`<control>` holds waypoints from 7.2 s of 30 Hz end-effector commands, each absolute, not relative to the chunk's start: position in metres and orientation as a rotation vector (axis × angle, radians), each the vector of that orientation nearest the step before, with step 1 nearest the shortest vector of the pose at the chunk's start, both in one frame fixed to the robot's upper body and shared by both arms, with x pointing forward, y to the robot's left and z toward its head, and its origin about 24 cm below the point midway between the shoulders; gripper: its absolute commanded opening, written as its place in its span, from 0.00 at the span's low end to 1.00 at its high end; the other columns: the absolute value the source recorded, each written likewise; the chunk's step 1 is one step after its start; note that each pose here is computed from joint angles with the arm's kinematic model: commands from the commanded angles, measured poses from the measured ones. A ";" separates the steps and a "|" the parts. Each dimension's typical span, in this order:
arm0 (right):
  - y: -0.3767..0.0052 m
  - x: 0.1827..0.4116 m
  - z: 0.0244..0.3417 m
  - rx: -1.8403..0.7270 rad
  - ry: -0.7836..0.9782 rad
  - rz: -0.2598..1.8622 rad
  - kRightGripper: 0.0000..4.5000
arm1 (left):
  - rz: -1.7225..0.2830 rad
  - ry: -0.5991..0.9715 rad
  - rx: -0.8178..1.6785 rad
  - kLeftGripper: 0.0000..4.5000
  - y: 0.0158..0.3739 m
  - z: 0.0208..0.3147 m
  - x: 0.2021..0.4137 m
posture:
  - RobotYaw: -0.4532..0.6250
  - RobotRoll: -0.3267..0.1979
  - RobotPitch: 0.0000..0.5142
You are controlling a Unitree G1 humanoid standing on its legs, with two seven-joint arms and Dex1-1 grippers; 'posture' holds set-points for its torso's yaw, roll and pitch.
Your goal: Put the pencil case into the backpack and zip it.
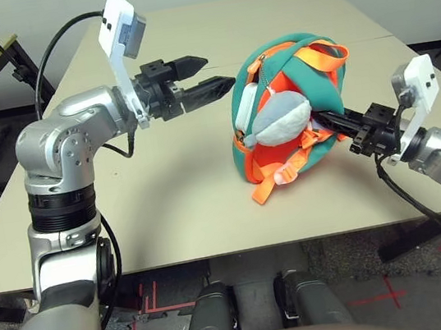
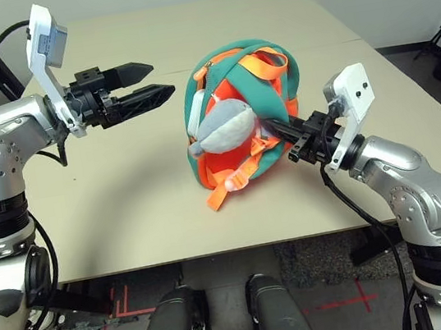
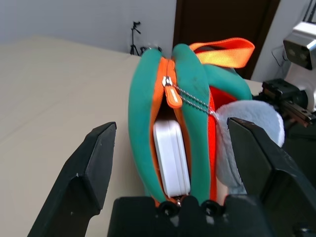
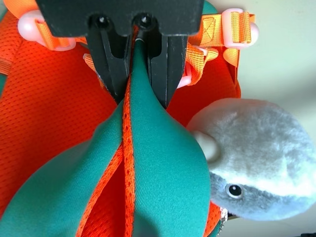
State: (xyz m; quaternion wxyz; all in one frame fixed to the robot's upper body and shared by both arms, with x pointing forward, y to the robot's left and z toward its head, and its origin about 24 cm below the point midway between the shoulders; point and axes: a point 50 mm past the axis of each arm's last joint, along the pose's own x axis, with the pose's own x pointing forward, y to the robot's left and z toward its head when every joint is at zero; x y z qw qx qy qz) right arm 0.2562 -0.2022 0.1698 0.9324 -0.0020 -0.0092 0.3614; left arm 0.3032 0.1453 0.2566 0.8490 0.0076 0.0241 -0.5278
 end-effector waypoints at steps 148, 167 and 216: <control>-0.203 0.257 0.166 -0.020 -0.022 0.708 0.01 | -1.437 0.067 0.038 0.96 0.071 0.206 0.290 | 0.46 0.62 0.12; -0.203 0.258 0.165 -0.018 -0.023 0.710 0.01 | -1.427 0.103 0.100 0.01 0.089 0.214 0.283 | 0.47 0.62 0.11; -0.197 0.271 0.164 -0.026 -0.010 0.776 0.01 | -1.210 0.304 0.214 0.94 0.173 0.226 0.274 | 0.53 0.62 0.13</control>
